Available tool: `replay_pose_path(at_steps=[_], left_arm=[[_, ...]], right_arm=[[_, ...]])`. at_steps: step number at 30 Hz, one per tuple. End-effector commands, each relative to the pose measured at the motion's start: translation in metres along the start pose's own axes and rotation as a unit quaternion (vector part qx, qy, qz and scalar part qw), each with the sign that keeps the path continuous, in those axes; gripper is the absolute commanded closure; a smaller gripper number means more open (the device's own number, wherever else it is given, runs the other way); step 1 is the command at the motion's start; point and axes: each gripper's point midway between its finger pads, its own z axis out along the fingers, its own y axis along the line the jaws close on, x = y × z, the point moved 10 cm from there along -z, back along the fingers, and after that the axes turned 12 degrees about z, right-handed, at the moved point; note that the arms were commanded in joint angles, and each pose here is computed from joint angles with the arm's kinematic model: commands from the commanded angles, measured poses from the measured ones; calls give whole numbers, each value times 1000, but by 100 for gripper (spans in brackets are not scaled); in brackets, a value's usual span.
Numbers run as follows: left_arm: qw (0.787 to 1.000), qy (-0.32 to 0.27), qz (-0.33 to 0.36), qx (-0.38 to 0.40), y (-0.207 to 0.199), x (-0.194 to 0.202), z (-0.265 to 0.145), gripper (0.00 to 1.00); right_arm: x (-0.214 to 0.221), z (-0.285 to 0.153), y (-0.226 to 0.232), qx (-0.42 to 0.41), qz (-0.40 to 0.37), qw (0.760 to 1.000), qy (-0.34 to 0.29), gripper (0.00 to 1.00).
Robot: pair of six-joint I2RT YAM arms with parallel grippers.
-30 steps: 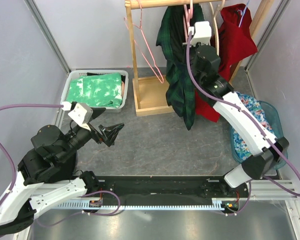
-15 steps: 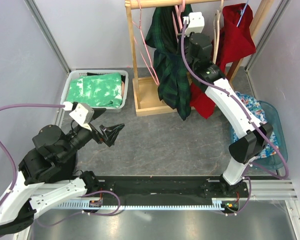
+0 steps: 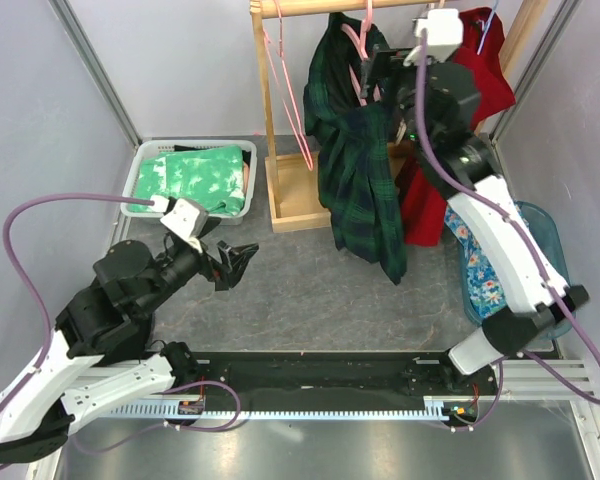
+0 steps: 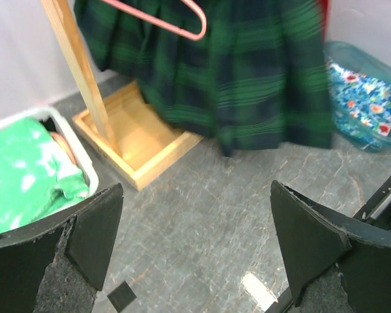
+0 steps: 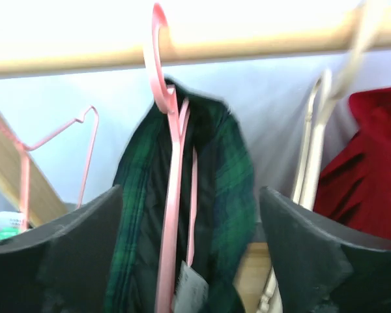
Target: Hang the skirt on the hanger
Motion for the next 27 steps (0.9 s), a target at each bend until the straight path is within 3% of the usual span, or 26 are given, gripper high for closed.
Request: replay_pose_path(at_steps=[1, 6, 15, 23, 27], left_arm=[[999, 11, -36, -26, -2, 4, 10, 0], [997, 36, -57, -27, -8, 14, 21, 0], [996, 50, -79, -14, -18, 32, 32, 1], [994, 54, -96, 3, -25, 42, 35, 1], [993, 56, -102, 3, -26, 47, 32, 1]], right_arm=[[-65, -62, -8, -4, 33, 998, -49, 7], [-61, -125, -40, 73, 55, 996, -23, 4], [31, -215, -109, 255, 78, 962, 64, 6], [125, -225, -143, 384, 93, 915, 79, 8], [146, -209, -143, 388, 93, 913, 88, 9]])
